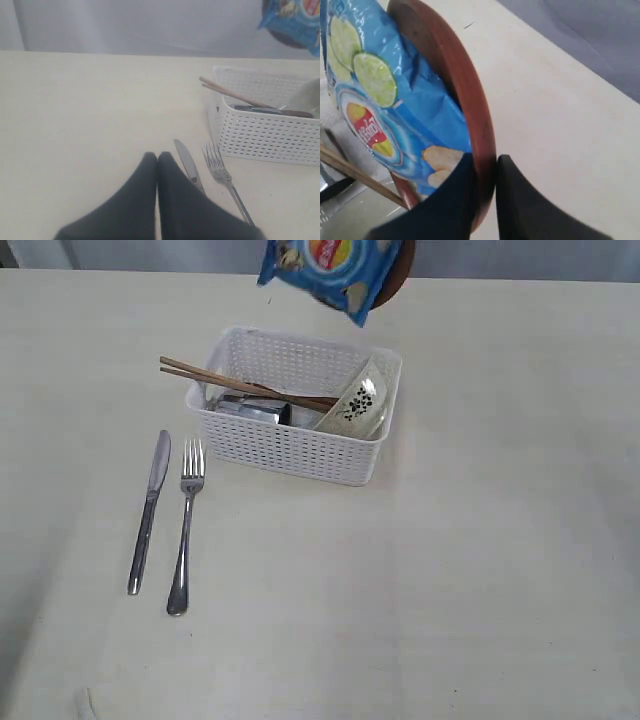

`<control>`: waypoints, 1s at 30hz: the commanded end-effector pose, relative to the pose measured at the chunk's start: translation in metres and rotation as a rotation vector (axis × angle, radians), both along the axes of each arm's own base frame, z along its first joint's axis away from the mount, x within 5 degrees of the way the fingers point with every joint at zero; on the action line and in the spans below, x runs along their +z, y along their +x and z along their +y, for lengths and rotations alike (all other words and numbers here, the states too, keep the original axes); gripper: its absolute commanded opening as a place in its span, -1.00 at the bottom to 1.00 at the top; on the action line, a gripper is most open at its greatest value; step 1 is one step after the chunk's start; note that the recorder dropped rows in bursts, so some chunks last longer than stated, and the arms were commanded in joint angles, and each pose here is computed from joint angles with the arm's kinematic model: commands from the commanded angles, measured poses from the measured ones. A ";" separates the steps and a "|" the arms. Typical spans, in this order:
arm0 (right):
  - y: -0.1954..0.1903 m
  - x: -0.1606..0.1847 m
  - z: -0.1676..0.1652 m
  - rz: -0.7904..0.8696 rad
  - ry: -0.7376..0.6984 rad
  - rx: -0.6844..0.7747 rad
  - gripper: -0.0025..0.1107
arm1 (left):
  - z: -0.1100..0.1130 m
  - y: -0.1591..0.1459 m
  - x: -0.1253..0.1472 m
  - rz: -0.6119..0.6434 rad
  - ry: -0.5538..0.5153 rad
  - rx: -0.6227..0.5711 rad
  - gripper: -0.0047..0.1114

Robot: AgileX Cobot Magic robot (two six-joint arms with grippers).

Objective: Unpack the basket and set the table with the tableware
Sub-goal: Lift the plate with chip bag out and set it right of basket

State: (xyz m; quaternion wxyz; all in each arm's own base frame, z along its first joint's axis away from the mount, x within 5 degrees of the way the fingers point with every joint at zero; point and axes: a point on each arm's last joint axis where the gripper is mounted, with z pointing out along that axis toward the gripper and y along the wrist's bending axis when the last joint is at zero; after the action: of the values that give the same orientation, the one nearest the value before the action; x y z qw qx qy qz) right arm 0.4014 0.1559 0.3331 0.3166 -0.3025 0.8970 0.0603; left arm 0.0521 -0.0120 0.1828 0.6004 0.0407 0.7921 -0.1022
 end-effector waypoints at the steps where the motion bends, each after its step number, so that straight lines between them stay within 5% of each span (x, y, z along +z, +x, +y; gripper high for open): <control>1: 0.009 0.019 -0.071 0.044 0.200 -0.153 -0.96 | 0.000 0.000 -0.001 -0.003 0.003 -0.005 -0.92; 6: 0.021 -0.008 -0.148 0.175 0.415 -0.336 -0.96 | 0.000 0.000 -0.001 -0.003 0.003 -0.005 -0.92; 13: 0.022 -0.100 -0.229 0.408 0.689 -0.601 -0.96 | 0.000 0.000 -0.001 -0.003 0.003 -0.005 -0.92; 23: 0.031 -0.192 -0.223 0.608 0.905 -0.565 -0.96 | 0.000 0.000 -0.001 -0.003 0.003 -0.005 -0.92; 30: 0.036 -0.221 -0.230 0.626 0.873 -0.611 -0.96 | 0.000 0.000 -0.001 -0.003 0.003 -0.005 -0.92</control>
State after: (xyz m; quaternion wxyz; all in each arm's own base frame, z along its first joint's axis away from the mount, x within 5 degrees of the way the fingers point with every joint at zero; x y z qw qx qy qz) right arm 0.4342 -0.0703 0.1149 0.1260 0.1565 0.8881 0.4135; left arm 0.0521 -0.0120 0.1828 0.6004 0.0407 0.7921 -0.1022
